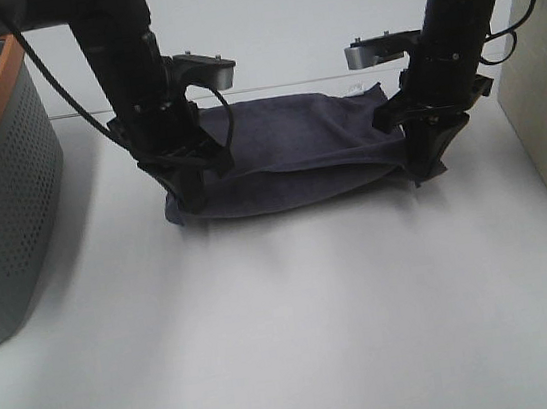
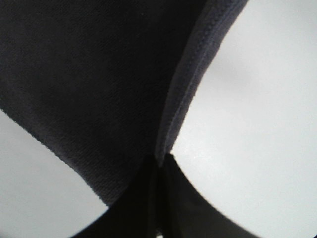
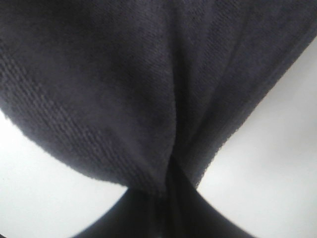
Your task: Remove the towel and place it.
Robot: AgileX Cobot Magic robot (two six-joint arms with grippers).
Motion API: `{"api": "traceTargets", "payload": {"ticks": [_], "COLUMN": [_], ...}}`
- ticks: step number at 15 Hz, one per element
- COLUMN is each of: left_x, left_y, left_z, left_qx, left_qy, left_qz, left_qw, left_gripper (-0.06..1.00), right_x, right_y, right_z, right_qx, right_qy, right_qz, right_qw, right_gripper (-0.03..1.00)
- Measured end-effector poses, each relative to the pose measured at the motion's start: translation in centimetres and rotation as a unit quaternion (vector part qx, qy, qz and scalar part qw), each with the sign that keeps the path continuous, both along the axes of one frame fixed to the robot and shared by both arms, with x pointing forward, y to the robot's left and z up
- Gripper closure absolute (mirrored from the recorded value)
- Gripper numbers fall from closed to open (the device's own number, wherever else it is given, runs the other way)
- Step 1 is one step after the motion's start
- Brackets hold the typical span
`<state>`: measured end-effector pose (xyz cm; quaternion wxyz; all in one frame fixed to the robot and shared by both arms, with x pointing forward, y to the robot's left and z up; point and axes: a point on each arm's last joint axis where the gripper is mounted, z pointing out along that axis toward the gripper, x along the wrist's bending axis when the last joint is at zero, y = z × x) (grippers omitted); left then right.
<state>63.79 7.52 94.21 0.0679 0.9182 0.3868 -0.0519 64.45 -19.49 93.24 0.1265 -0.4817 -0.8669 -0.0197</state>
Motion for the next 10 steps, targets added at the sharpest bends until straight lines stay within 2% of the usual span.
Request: {"api": "traceTargets", "payload": {"ticks": [4,8,9,10], "left_x": [-2.7,-3.3,-3.3,-3.4], "left_y": [-0.1,-0.3,-0.4,-0.6], "left_z": [-1.9,-2.0,-2.0,-2.0], "left_qx": [0.022,0.026,0.026,0.027], "left_qy": [0.047,0.051,0.050,0.050], "left_qz": [-0.016,-0.031,-0.037,-0.040], "left_qw": [0.999,0.998,0.998,0.998], "left_gripper": [0.94,0.94,0.94,0.94], "right_x": [-1.3,-2.8,-2.9,-2.9], "right_y": [-0.4,-0.5,-0.5,-0.5], "right_z": [-0.8,-1.6,-1.7,-1.7], "right_qx": [-0.012,-0.007,-0.007,-0.011], "right_qy": [0.024,0.053,0.056,0.057], "right_qz": [0.005,0.008,0.004,-0.009], "right_qw": [1.000,0.999,0.998,0.998], "right_gripper": [0.97,0.96,0.89,0.76]}}
